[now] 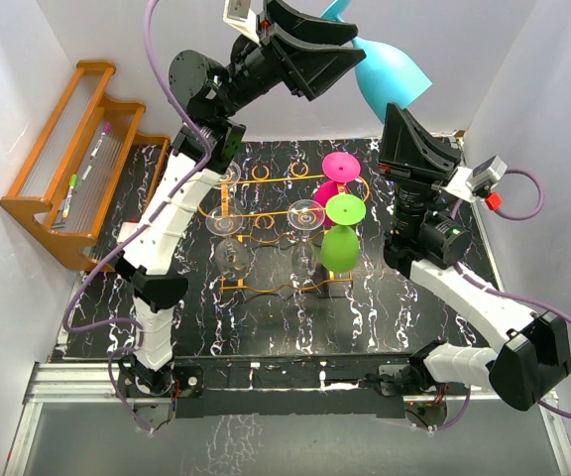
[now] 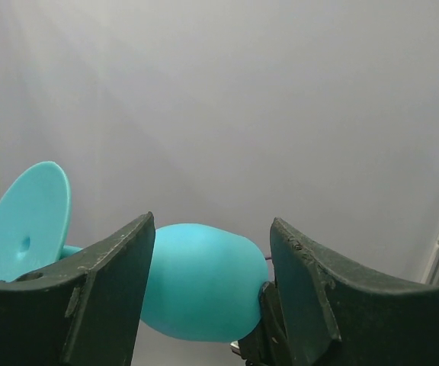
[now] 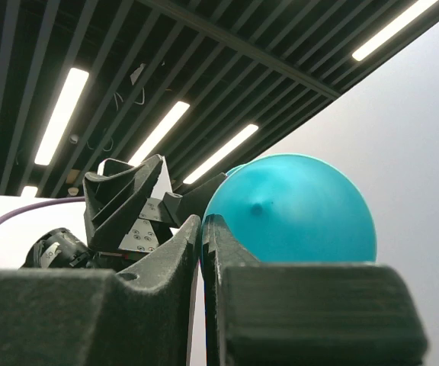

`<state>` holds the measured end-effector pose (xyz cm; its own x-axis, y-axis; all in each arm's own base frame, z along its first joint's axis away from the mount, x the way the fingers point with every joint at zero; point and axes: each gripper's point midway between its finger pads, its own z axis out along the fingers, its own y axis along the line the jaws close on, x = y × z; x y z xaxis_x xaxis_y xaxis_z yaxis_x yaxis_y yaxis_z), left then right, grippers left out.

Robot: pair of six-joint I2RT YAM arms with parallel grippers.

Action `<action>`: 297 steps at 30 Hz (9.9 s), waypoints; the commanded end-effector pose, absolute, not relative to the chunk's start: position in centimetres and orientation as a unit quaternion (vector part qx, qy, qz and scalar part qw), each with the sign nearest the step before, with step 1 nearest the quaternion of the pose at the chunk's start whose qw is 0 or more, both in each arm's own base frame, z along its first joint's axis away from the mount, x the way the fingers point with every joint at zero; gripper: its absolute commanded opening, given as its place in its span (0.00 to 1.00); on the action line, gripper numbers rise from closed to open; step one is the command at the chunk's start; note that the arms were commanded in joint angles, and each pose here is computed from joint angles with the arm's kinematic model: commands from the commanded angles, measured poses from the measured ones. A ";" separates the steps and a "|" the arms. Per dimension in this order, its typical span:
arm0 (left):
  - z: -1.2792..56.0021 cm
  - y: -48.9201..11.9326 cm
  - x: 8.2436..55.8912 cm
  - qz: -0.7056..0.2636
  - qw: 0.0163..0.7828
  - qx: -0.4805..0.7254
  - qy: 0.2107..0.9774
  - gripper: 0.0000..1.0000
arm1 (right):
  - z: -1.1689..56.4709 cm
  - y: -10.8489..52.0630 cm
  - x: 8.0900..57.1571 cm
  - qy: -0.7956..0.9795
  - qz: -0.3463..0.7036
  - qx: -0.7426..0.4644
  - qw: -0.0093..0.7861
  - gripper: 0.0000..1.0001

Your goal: Place the wine glass upside down on the wine glass rack

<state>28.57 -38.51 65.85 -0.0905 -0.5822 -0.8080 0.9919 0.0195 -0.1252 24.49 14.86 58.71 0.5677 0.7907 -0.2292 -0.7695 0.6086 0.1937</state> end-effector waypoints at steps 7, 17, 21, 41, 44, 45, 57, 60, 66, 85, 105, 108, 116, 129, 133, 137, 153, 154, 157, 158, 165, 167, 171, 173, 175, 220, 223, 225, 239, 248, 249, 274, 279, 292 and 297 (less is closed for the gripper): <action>65.9 -38.6 29.9 -0.615 0.640 0.267 0.375 0.62 | 63.0 9.2 15.0 -0.062 0.432 0.046 0.899 0.08; 65.6 -38.9 31.0 -0.626 0.634 0.242 0.384 0.63 | 63.8 9.3 14.4 -0.077 0.443 0.039 0.892 0.08; 66.0 -38.9 31.1 -0.636 0.633 0.229 0.378 0.63 | 63.7 9.6 14.3 -0.076 0.449 0.032 0.890 0.08; 68.7 -37.6 29.5 -0.700 0.595 0.183 0.351 0.40 | 62.7 12.1 15.7 -0.050 0.494 0.008 0.868 0.08; 69.0 -37.5 29.0 -0.700 0.595 0.190 0.346 0.23 | 62.7 12.5 16.1 -0.047 0.494 0.007 0.868 0.08; 69.0 -37.4 29.0 -0.700 0.595 0.191 0.346 0.16 | 62.7 12.6 16.2 -0.045 0.495 0.007 0.867 0.08; 69.1 -37.3 28.2 -0.694 0.601 0.213 0.335 0.00 | 62.7 16.4 18.0 0.021 0.514 -0.041 0.857 0.08; 69.2 -37.3 28.0 -0.692 0.603 0.217 0.333 0.00 | 62.7 17.4 18.3 0.037 0.521 -0.050 0.851 0.08; 69.4 -37.0 27.4 -0.686 0.609 0.230 0.325 0.00 | 62.7 20.2 19.0 0.073 0.546 -0.081 0.831 0.08; 69.8 -36.3 26.4 -0.654 0.636 0.259 0.318 0.00 | 62.1 22.2 18.6 0.086 0.553 -0.096 0.823 0.24; 73.6 -30.0 22.4 -0.594 0.695 0.297 0.275 0.00 | 58.6 21.4 18.6 0.162 0.553 -0.088 0.813 0.48; 73.2 -29.5 21.5 -0.593 0.687 0.301 0.291 0.00 | 58.3 21.4 18.3 0.171 0.551 -0.093 0.811 0.49; 68.9 -28.1 19.0 -0.578 0.655 0.317 0.369 0.00 | 57.3 20.5 17.1 0.194 0.537 -0.107 0.814 0.47; 50.3 -26.6 14.8 -0.567 0.524 0.346 0.533 0.00 | 58.0 16.8 16.1 0.203 0.418 -0.105 0.879 0.48; 45.9 -26.1 14.0 -0.556 0.510 0.353 0.553 0.00 | 58.1 15.6 16.0 0.209 0.393 -0.092 0.891 0.49; 43.5 -25.7 13.7 -0.548 0.507 0.355 0.562 0.00 | 58.5 14.9 15.9 0.218 0.372 -0.092 0.898 0.49; 36.4 -25.1 15.0 -0.506 0.527 0.345 0.589 0.00 | 58.7 13.7 15.1 0.240 0.355 -0.097 0.898 0.52; 36.2 -25.1 15.1 -0.498 0.537 0.350 0.584 0.00 | 58.6 13.7 15.2 0.244 0.353 -0.097 0.898 0.52; 35.5 -25.1 15.1 -0.466 0.569 0.376 0.564 0.00 | 58.5 13.7 15.5 0.251 0.346 -0.098 0.899 0.53; 35.4 -25.1 15.2 -0.455 0.579 0.384 0.557 0.00 | 58.5 13.8 15.6 0.252 0.344 -0.099 0.899 0.53; 35.3 -25.2 15.6 -0.407 0.628 0.412 0.520 0.00 | 58.6 14.0 15.9 0.257 0.339 -0.101 0.899 0.55; 35.2 -25.3 15.6 -0.392 0.640 0.422 0.508 0.00 | 58.6 14.0 15.9 0.256 0.339 -0.101 0.899 0.55; 35.0 -25.3 15.4 -0.363 0.661 0.443 0.485 0.00 | 58.8 13.9 15.8 0.258 0.344 -0.097 0.898 0.56; 34.8 -25.3 15.4 -0.351 0.668 0.452 0.475 0.00 | 59.0 13.8 15.7 0.260 0.349 -0.093 0.895 0.56; 34.7 -25.2 15.3 -0.339 0.676 0.458 0.466 0.00 | 59.0 13.7 15.7 0.264 0.354 -0.091 0.893 0.57; 33.6 -25.1 21.5 -0.326 0.682 0.286 0.590 0.00 | 57.3 14.2 16.5 0.308 0.338 -0.106 0.883 0.58; 33.0 -25.0 21.7 -0.327 0.678 0.277 0.598 0.00 | 56.8 14.4 17.0 0.323 0.329 -0.113 0.880 0.58; 32.7 -25.0 21.8 -0.329 0.676 0.272 0.601 0.00 | 56.5 14.5 17.2 0.333 0.319 -0.120 0.879 0.58; 31.9 -25.6 22.9 -0.331 0.673 0.252 0.611 0.00 | 52.8 19.4 17.4 0.372 0.286 -0.290 0.834 0.59; 31.8 -25.4 23.1 -0.327 0.678 0.248 0.610 0.00 | 48.0 23.9 15.8 0.361 0.268 -0.499 0.741 0.66; 31.8 -25.4 23.1 -0.326 0.679 0.248 0.609 0.00 | 47.7 24.1 15.6 0.359 0.268 -0.513 0.732 0.67; 32.3 -25.2 22.2 -0.332 0.673 0.268 0.604 0.26 | 42.4 26.8 12.6 0.337 0.355 -0.612 0.621 0.67; 32.4 -25.0 21.6 -0.340 0.666 0.276 0.604 0.31 | 42.5 26.8 12.5 0.334 0.359 -0.608 0.624 0.67; 32.9 -23.7 21.4 -0.346 0.663 0.271 0.607 0.32 | 43.0 26.9 12.1 0.327 0.369 -0.603 0.627 0.67; 33.5 -23.9 21.6 -0.351 0.666 0.267 0.602 0.32 | 43.1 26.9 12.0 0.327 0.372 -0.603 0.626 0.67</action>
